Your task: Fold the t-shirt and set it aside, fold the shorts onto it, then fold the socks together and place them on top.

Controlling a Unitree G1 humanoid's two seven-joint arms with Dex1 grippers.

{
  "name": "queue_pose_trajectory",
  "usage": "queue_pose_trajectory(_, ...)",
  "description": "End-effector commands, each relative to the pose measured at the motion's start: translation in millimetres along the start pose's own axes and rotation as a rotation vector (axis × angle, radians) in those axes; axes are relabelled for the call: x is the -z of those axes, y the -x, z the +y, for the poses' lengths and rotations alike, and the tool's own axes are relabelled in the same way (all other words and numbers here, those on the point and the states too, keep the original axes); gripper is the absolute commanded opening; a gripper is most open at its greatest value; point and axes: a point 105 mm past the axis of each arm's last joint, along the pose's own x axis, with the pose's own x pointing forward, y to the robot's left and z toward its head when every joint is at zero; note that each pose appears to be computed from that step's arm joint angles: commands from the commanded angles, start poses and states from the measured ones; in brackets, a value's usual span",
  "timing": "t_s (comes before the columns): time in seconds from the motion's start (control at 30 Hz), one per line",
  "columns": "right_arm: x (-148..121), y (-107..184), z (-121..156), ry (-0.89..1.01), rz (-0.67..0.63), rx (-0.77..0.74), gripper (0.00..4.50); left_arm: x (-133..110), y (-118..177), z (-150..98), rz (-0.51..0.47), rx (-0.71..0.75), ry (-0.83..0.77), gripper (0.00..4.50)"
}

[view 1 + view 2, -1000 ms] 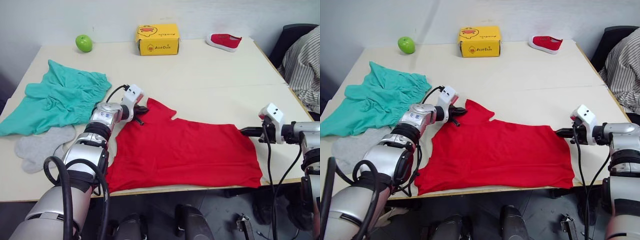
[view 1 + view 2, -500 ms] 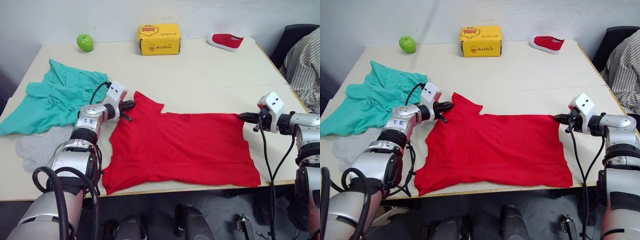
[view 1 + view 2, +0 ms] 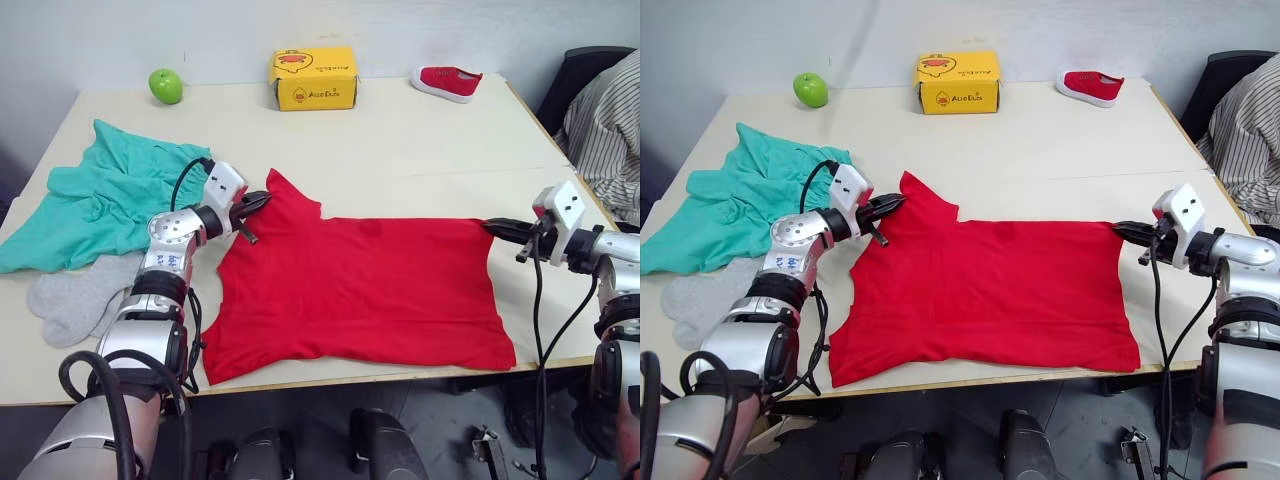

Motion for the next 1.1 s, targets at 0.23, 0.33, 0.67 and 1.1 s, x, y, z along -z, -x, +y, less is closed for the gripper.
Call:
queue_pose_trajectory(0.23,1.4,26.8,1.4,0.009,-0.053,0.021,0.00,-21.6,30.1,2.9,-0.109,0.029,-0.117,0.03)
queue_pose_trajectory(0.33,12.3,30.6,9.5,0.004,-0.020,-0.004,0.00,-17.1,41.0,-5.7,-0.084,0.057,-0.154,0.03)
queue_pose_trajectory(0.67,36.1,26.2,25.8,-0.022,0.025,-0.005,0.00,0.3,61.4,-30.4,0.000,0.055,-0.121,0.03)
queue_pose_trajectory(1.1,29.2,42.5,24.5,-0.007,0.056,-0.016,2.40,5.2,85.4,-23.6,0.094,0.084,0.200,1.57)
